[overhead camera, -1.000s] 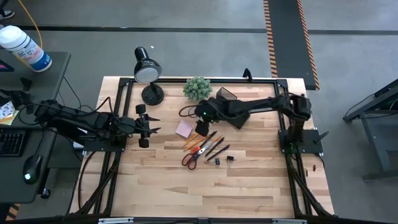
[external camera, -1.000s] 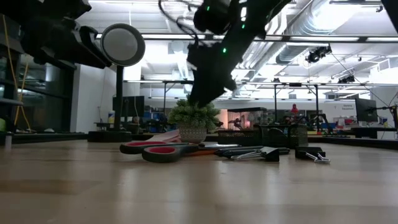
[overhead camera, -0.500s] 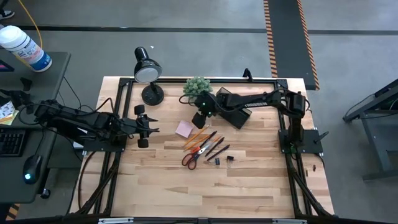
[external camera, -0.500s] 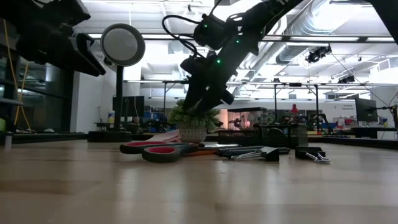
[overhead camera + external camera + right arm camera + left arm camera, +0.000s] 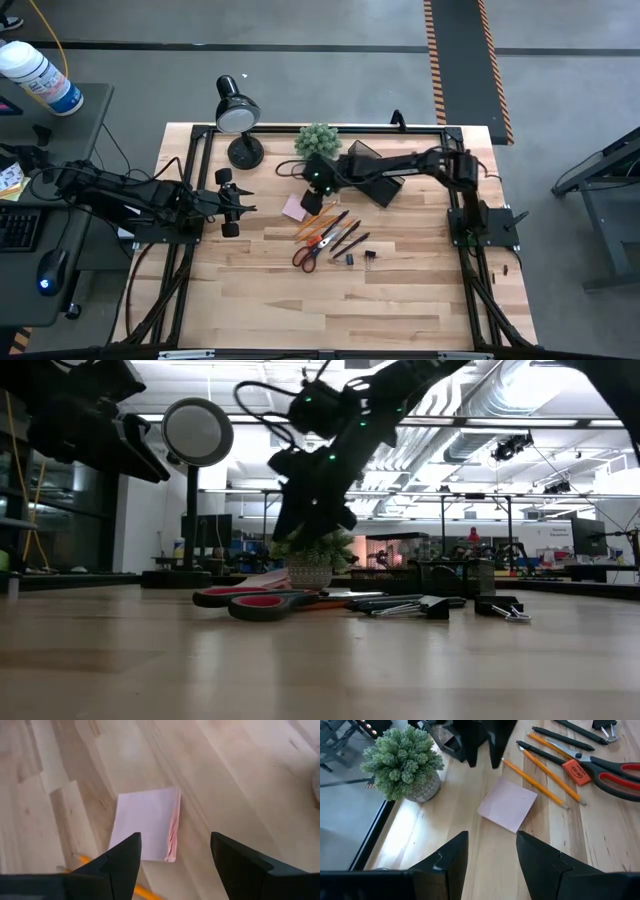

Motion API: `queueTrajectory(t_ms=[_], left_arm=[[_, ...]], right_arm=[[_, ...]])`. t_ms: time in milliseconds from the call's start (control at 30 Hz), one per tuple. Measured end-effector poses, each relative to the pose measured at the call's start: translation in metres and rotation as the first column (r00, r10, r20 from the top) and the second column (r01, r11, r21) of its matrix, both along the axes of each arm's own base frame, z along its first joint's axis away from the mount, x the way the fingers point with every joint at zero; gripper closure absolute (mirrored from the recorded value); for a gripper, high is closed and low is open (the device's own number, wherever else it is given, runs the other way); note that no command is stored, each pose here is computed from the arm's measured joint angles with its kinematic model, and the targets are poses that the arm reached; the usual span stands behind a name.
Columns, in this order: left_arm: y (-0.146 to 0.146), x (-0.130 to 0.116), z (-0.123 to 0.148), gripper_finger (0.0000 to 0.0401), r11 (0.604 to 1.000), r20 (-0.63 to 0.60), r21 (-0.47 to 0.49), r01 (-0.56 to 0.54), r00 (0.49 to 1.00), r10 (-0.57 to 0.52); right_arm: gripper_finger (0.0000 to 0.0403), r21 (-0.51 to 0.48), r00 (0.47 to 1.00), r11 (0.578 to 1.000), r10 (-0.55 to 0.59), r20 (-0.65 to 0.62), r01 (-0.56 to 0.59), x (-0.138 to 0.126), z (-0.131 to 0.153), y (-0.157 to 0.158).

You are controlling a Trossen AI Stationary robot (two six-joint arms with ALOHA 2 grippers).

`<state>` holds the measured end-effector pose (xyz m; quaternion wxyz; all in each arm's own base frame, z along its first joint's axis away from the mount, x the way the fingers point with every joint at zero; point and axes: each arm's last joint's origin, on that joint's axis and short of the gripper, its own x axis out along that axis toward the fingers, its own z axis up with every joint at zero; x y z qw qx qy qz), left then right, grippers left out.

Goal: Pick and place office supplies into organizer
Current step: Put the pink sticky note into the black desk organizer

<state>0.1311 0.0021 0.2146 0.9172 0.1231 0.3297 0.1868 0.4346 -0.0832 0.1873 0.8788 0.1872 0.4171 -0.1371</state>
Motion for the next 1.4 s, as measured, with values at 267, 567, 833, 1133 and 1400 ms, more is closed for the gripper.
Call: queueTrajectory(t_ms=[267, 567, 833, 1133, 1400], left_arm=[[0.0, -0.004, -0.005, 0.0245, 1.0, -0.055, -0.018, -0.009, 0.998, 0.008], [0.0, -0.008, -0.009, 0.0245, 0.999, -0.103, -0.032, -0.026, 0.994, 0.022], [0.001, -0.008, -0.009, 0.0245, 0.999, -0.104, -0.02, -0.037, 0.994, 0.034], [0.001, -0.008, -0.009, 0.0245, 0.999, -0.107, -0.01, -0.036, 0.994, 0.034], [0.002, -0.009, -0.009, 0.0245, 0.999, -0.113, 0.008, -0.052, 0.992, 0.053]], right_arm=[[0.0172, -0.001, 0.998, 1.0, 0.023, -0.065, -0.023, 0.027, -0.013, -0.003], [0.0172, 0.002, 0.991, 1.0, 0.025, -0.128, -0.025, 0.036, -0.037, -0.005], [0.0214, -0.024, 0.991, 0.999, 0.021, -0.132, -0.024, 0.036, -0.038, -0.006], [0.0344, 0.016, 0.983, 0.996, 0.094, -0.16, -0.092, 0.036, -0.047, -0.002], [0.0396, 0.007, 0.978, 0.993, 0.114, -0.172, -0.115, 0.035, -0.047, -0.002]])
